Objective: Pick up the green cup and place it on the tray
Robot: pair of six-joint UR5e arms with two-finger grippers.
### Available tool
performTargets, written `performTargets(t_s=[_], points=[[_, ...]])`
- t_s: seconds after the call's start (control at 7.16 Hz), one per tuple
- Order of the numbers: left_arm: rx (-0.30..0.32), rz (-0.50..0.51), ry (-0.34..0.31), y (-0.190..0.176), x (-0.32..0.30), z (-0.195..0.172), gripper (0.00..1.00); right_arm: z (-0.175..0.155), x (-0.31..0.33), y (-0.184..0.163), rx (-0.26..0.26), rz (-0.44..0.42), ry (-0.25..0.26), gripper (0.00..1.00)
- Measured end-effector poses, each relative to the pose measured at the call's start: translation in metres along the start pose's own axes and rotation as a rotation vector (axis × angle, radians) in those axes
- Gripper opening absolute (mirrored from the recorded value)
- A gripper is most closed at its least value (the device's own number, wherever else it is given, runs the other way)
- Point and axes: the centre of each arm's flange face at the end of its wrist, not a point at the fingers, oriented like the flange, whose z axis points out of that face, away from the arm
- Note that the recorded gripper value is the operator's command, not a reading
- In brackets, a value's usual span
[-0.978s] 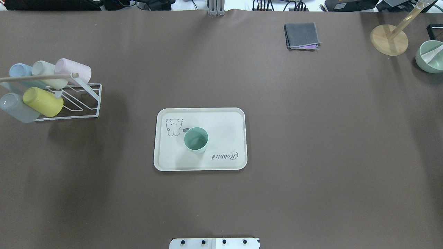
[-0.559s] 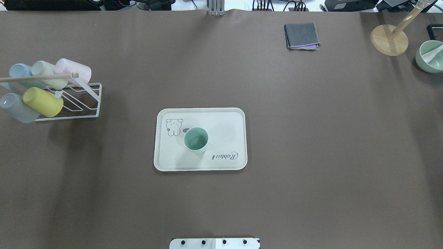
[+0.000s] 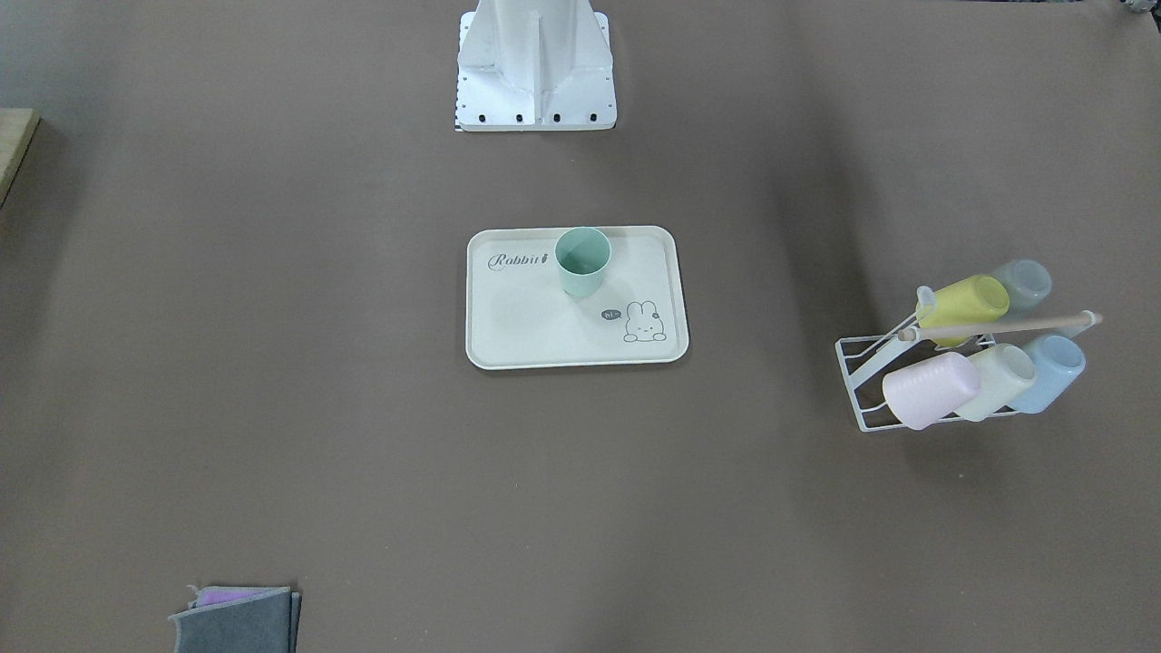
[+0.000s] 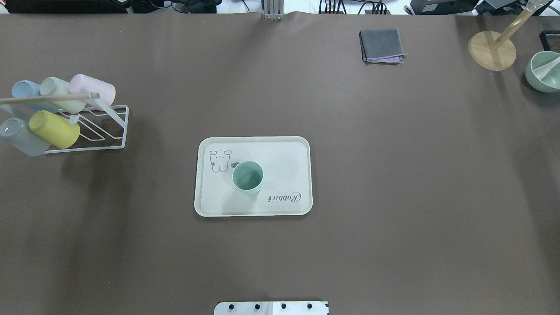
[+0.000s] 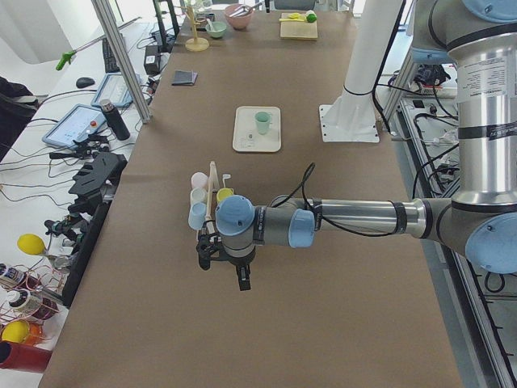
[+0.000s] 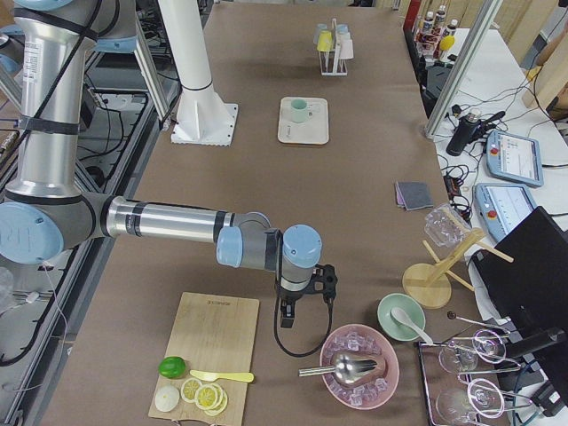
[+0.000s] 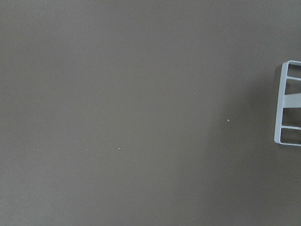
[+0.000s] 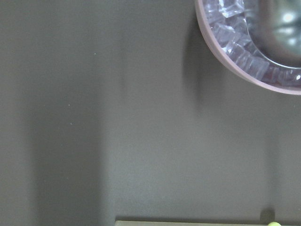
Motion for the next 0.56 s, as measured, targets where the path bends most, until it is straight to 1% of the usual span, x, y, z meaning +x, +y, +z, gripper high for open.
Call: performTargets(t_s=[0.14,0.28,0.42,0.56], points=[[-0.017,0.029,-0.021,-0.018,0.014,0.002,0.98,-0.003,-0.001,0.001,0.007,-0.001,0.001,1.0],[-0.03,0.082,-0.038,-0.033,0.02,0.003,0.98,-0.005,0.0,0.002,0.011,0.001,0.001,1.0],[-0.035,0.138,-0.052,-0.042,0.019,0.003,0.98,-0.006,0.001,0.003,0.012,0.003,0.0,1.0],[-0.04,0.16,-0.058,-0.045,0.014,0.004,0.98,-0.006,0.002,0.004,0.012,0.004,-0.001,1.0]])
